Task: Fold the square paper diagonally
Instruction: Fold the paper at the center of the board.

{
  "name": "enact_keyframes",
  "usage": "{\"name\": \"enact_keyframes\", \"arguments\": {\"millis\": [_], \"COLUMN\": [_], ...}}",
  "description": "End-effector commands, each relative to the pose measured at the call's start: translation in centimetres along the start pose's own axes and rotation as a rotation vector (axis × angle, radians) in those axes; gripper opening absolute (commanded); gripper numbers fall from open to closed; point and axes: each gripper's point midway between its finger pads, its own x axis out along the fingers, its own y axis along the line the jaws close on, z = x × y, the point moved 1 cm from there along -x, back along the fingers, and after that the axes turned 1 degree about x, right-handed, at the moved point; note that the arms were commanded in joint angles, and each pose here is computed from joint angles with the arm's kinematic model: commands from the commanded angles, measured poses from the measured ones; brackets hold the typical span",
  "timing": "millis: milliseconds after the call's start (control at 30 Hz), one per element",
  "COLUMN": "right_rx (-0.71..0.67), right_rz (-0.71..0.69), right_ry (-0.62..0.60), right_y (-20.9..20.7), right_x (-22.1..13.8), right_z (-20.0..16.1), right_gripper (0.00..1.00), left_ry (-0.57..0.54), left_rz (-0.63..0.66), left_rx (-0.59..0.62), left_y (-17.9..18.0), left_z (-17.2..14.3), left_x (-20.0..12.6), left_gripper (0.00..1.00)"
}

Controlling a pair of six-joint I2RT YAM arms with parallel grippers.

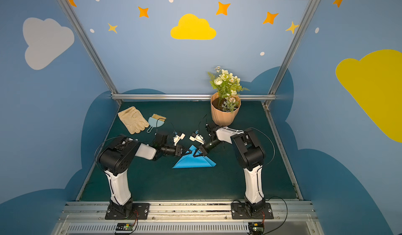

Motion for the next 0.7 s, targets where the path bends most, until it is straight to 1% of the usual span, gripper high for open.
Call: {"name": "enact_keyframes", "arguments": {"millis": [0,300,667], "right_rx": [0.005,0.002,0.002], "right_rz": [0.005,-0.010,-0.007], "right_ry": [0.010,0.005,0.017], "right_y": [0.05,-0.17,-0.21], "right_x": [-0.29,-0.78,-0.85], "right_z": [0.14,0.84,1.02], "right_gripper": [0.00,0.00,0.00], "left_ry": [0.021,0.027,0.029], "left_rz": [-0.015,-0.018,-0.015], "left_rx": [0.010,0.009,0.012], "left_y": [-0.06,-0.03,-0.07], "left_z": [-0.06,-0.18,-0.16], "left_x": [0.30,0.38,0.49], "left_gripper": [0.32,0.30,0.29]}}
